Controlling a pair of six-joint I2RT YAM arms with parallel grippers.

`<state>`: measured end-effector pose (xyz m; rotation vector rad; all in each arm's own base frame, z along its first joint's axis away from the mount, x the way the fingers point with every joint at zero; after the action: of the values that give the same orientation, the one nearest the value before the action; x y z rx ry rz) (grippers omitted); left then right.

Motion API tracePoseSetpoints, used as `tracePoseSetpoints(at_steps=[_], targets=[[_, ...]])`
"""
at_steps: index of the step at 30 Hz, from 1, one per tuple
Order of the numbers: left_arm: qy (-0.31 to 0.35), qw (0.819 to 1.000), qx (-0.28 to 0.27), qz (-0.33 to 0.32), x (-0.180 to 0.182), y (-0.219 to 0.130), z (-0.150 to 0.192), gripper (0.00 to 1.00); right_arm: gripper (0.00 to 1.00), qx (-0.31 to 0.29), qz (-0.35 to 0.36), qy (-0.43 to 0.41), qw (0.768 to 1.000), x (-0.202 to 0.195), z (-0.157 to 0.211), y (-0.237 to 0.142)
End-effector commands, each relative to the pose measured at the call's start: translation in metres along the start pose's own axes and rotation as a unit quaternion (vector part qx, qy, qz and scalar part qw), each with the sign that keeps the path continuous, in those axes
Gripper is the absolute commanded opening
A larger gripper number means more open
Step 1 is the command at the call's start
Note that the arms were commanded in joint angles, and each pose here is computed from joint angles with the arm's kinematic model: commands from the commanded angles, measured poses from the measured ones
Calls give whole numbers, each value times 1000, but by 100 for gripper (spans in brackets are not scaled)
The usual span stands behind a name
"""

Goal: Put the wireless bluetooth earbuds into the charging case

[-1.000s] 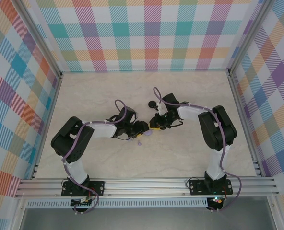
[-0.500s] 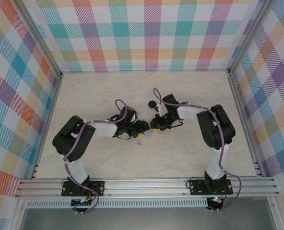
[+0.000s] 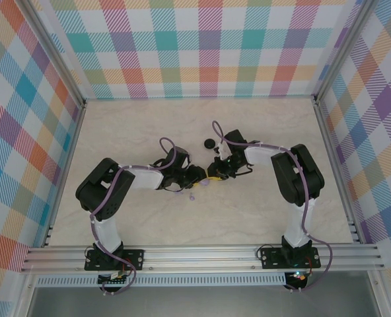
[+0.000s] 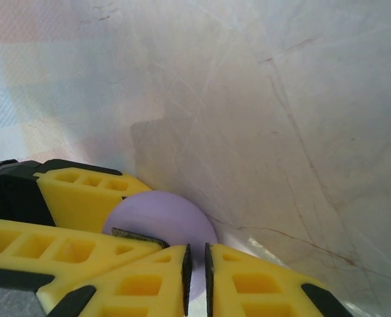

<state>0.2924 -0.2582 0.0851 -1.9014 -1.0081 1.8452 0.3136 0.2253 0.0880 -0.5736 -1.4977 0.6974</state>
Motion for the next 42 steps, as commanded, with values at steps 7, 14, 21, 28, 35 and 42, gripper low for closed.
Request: tracePoseSetpoints(at_steps=[7,14,21,28,35,42], targets=[[1,1000,-8,-21,7,0,9,10,21,-27,-4,0,1000,5,7,-13],[21,999,-28,-12,0,-14,3,8,26,-80,-11,-15,997,13,9,-44],[32,999,-21,-15,1,-11,0,10,32,-101,-10,-19,995,11,13,-62],[30,999,-13,-32,9,-6,1,21,32,-95,-10,-21,995,10,15,-62],[38,998,-21,-43,8,-12,1,36,32,-92,-13,-23,995,11,15,-62],[41,998,-25,-42,4,-16,0,36,32,-89,-15,-22,996,9,15,-60]])
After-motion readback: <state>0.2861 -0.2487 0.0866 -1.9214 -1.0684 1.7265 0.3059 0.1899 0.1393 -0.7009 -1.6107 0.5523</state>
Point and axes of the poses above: each hand's point on the last joint's axis, 136 mm out from that joint toward the fingers, its own y axis out along the fingers, its own x axis along the line the jaws close on, z = x × y, the point moved 8 cm from there along -y, back along the fingers, and after that the axes turned 3 degrees about y, right-handed, at the moved point
